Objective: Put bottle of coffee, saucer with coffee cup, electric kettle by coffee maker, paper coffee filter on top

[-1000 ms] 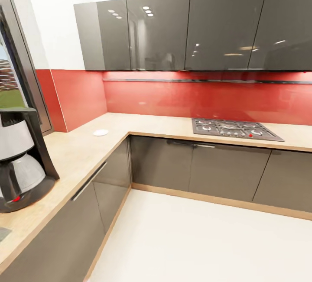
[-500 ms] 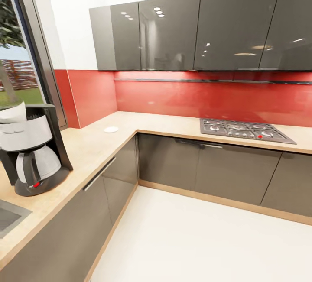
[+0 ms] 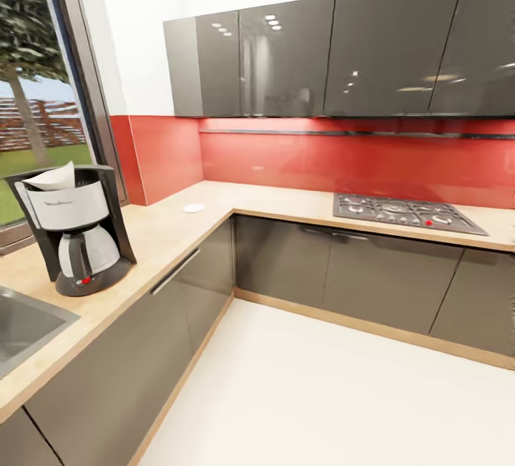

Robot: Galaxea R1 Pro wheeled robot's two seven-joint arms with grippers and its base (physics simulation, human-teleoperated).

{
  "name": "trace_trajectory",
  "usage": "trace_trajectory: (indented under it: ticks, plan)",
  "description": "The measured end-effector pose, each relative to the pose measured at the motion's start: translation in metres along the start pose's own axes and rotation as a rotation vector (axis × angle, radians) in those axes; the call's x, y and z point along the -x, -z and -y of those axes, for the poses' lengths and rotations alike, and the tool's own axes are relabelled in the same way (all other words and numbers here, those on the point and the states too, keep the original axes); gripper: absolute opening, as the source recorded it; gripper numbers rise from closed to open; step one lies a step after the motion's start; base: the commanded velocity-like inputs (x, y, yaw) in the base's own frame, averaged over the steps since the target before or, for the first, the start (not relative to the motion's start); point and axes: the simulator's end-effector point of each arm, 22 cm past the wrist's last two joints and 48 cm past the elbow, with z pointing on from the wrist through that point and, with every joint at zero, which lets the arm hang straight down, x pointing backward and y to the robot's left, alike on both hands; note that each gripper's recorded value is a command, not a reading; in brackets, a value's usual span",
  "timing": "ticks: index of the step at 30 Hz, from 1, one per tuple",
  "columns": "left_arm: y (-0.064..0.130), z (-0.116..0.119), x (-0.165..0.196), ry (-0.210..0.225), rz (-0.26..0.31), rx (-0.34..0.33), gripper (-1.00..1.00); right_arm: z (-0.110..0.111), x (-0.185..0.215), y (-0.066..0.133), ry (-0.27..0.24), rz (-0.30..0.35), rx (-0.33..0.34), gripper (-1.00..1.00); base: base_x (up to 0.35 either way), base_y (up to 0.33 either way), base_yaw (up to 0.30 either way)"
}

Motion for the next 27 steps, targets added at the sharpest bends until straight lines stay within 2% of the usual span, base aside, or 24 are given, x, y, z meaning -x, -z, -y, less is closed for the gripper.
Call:
trace_trajectory:
  ticks: [6, 27]
  plan:
    - [0.0004, -0.0009, 0.0003, 0.0, 0.0, 0.001, 1.0, -0.0013, 0.0003, 0.0002, -0.002, 0.001, 0.0, 1.0, -0.129, -0.052, 0.197]
    - [0.0006, -0.0017, 0.0007, 0.004, 0.002, 0.004, 1.0, -0.0026, 0.0004, 0.0003, -0.002, 0.002, 0.001, 1.0, -0.005, -0.002, 0.269]
